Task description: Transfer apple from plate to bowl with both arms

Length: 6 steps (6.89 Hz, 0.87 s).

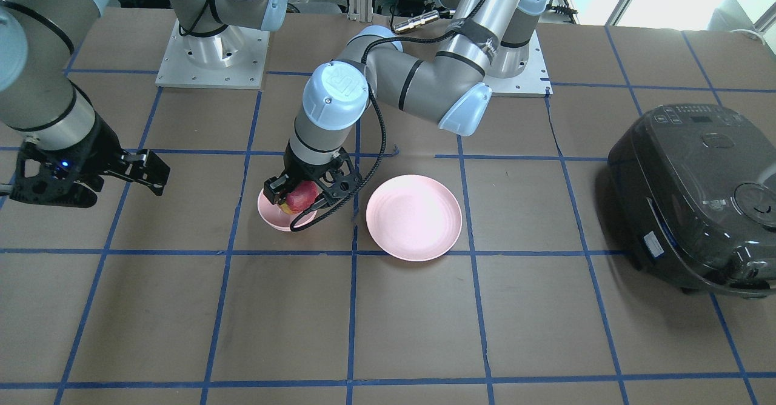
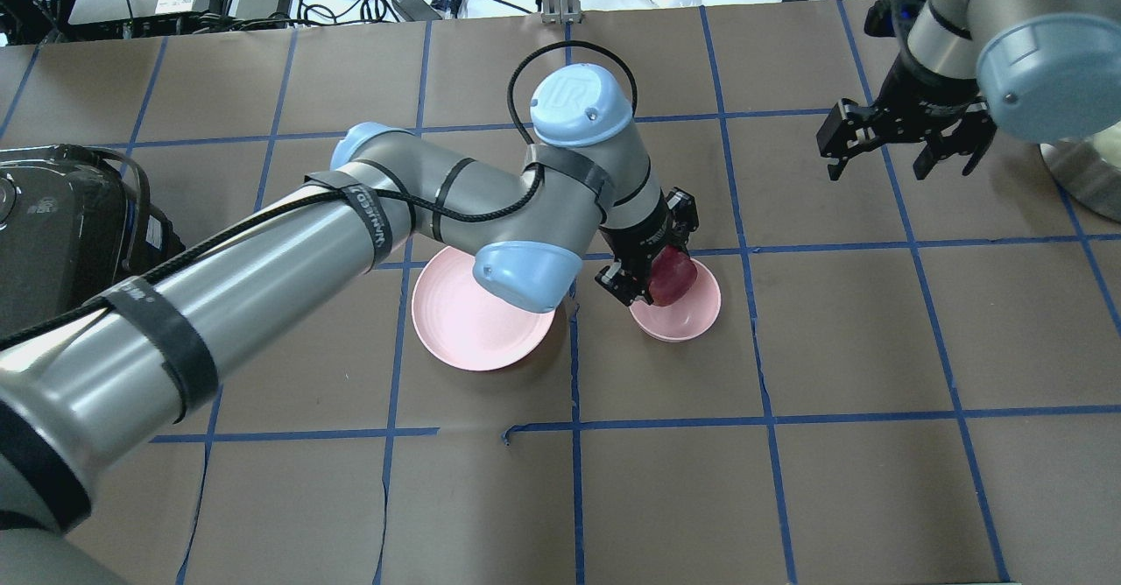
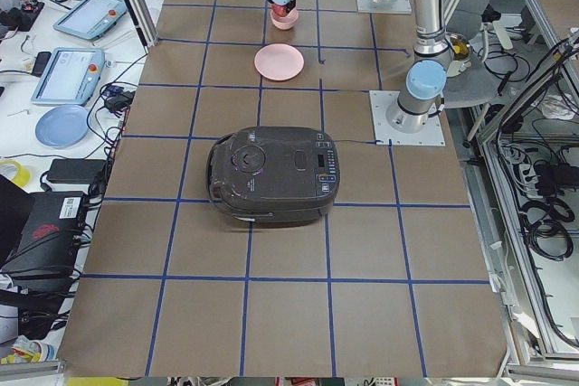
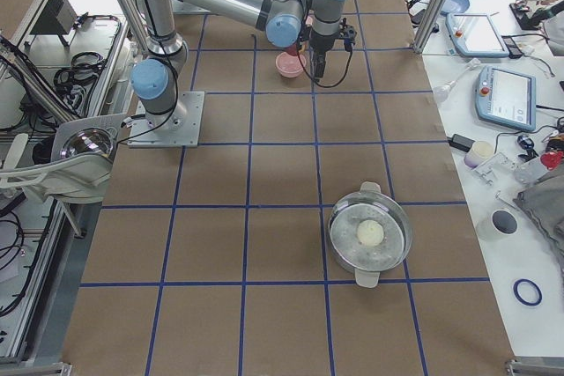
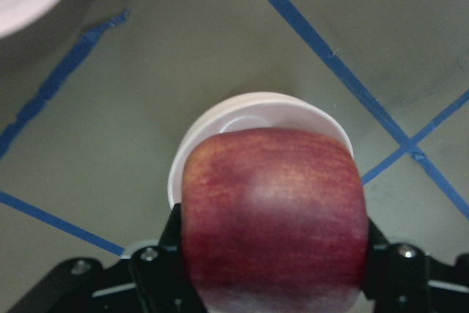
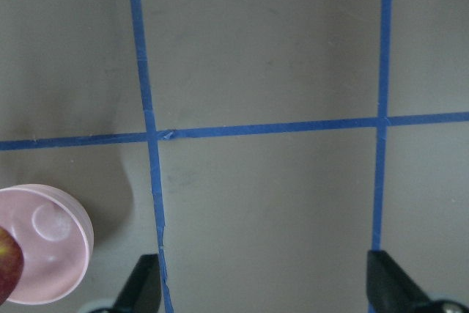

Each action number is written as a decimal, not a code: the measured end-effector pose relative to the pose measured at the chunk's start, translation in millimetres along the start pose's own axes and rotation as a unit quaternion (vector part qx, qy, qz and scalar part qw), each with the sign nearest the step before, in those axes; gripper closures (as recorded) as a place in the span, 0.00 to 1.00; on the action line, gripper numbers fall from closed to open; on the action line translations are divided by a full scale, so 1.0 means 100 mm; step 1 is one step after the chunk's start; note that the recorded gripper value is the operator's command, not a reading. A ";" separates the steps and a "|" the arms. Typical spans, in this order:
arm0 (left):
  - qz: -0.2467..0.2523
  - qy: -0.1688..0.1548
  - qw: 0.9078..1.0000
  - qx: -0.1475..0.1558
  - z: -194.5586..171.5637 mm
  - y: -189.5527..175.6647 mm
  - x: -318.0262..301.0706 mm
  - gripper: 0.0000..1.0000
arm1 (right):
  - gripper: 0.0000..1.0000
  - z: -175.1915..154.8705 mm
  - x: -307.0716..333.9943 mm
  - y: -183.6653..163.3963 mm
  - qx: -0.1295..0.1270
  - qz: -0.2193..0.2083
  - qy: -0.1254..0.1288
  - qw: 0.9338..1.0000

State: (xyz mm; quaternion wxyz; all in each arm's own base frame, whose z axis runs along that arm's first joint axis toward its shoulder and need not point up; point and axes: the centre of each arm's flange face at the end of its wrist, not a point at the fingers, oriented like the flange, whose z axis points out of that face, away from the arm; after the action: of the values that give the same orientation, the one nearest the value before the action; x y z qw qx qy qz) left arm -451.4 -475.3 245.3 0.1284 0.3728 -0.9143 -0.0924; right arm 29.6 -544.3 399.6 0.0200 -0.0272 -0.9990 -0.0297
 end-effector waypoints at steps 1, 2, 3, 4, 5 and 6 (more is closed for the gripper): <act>0.003 -0.011 1.000 0.004 0.24 0.09 0.01 0.24 | 0.00 -0.22 0.04 0.03 0.001 0.003 0.009 1.000; 0.005 -0.020 1.000 0.007 0.37 0.12 -0.01 0.00 | 0.00 -0.38 0.05 0.08 0.001 0.004 0.012 1.000; 0.011 -0.027 0.999 0.016 0.44 0.10 -0.02 0.00 | 0.00 -0.51 0.04 0.15 0.003 0.005 0.013 1.000; 0.022 -0.029 0.999 0.031 0.43 0.08 -0.03 0.00 | 0.00 -0.62 0.03 0.19 0.008 0.007 0.013 1.000; 0.032 -0.022 0.998 0.040 0.32 0.08 -0.01 0.00 | 0.00 -0.74 0.02 0.21 0.019 0.008 0.011 1.000; 0.046 -0.009 0.998 0.048 0.10 0.06 0.02 0.00 | 0.00 -0.88 0.00 0.24 0.032 0.008 0.006 0.999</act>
State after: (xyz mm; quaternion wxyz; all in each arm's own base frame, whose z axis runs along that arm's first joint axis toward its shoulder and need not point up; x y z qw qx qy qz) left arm -459.7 -471.4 237.3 0.1066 0.3349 -0.9351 -0.0453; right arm 34.0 -525.3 489.1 0.0270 -0.0348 -0.9990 0.0026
